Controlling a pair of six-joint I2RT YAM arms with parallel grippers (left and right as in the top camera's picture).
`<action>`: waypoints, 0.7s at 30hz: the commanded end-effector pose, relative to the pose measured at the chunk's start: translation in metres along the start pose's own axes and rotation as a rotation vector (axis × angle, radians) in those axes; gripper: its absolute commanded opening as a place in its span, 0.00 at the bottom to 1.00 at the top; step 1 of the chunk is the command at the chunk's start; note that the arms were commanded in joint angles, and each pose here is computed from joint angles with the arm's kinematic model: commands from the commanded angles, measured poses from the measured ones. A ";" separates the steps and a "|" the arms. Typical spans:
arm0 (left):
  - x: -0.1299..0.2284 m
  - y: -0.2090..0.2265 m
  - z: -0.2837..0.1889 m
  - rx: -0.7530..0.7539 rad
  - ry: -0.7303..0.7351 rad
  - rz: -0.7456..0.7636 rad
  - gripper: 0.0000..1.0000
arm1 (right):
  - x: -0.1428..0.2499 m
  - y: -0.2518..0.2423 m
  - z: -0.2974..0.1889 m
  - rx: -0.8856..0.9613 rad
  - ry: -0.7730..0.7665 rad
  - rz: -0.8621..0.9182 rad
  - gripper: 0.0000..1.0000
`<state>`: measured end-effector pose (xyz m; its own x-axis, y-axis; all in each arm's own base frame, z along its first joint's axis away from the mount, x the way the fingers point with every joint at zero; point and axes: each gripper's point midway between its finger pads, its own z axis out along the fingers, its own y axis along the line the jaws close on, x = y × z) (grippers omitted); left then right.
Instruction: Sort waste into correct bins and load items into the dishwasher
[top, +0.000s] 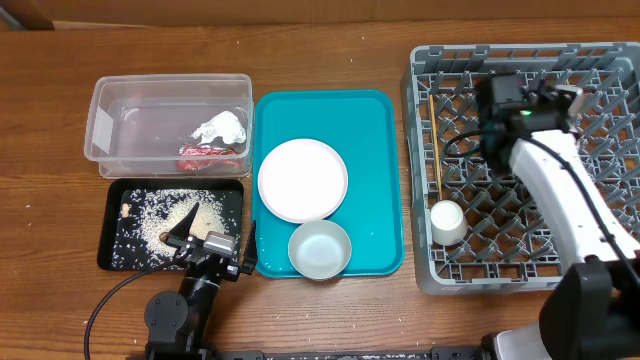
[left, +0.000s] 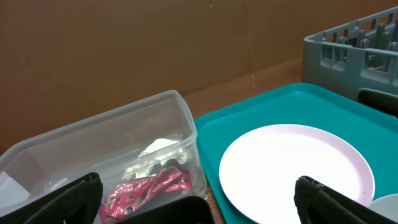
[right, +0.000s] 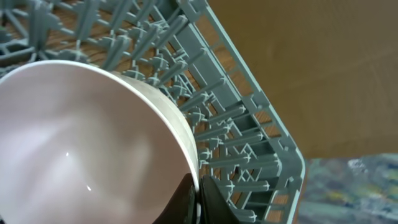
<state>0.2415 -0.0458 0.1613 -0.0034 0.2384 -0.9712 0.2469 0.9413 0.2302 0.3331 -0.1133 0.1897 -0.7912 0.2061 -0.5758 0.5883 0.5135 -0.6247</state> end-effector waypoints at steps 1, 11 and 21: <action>0.001 0.003 0.000 -0.016 -0.002 0.015 1.00 | -0.002 0.003 0.002 0.082 -0.048 -0.041 0.04; 0.001 0.003 0.000 -0.016 -0.002 0.015 1.00 | 0.002 0.011 0.005 0.096 -0.041 -0.082 0.04; 0.001 0.003 0.000 -0.016 -0.002 0.015 1.00 | -0.010 -0.007 -0.001 0.188 -0.095 -0.105 0.04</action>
<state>0.2415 -0.0458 0.1613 -0.0034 0.2384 -0.9712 0.2469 0.9413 0.2302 0.3341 -0.1152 0.1911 -0.8445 0.0982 -0.5264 0.5175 0.4026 -0.7551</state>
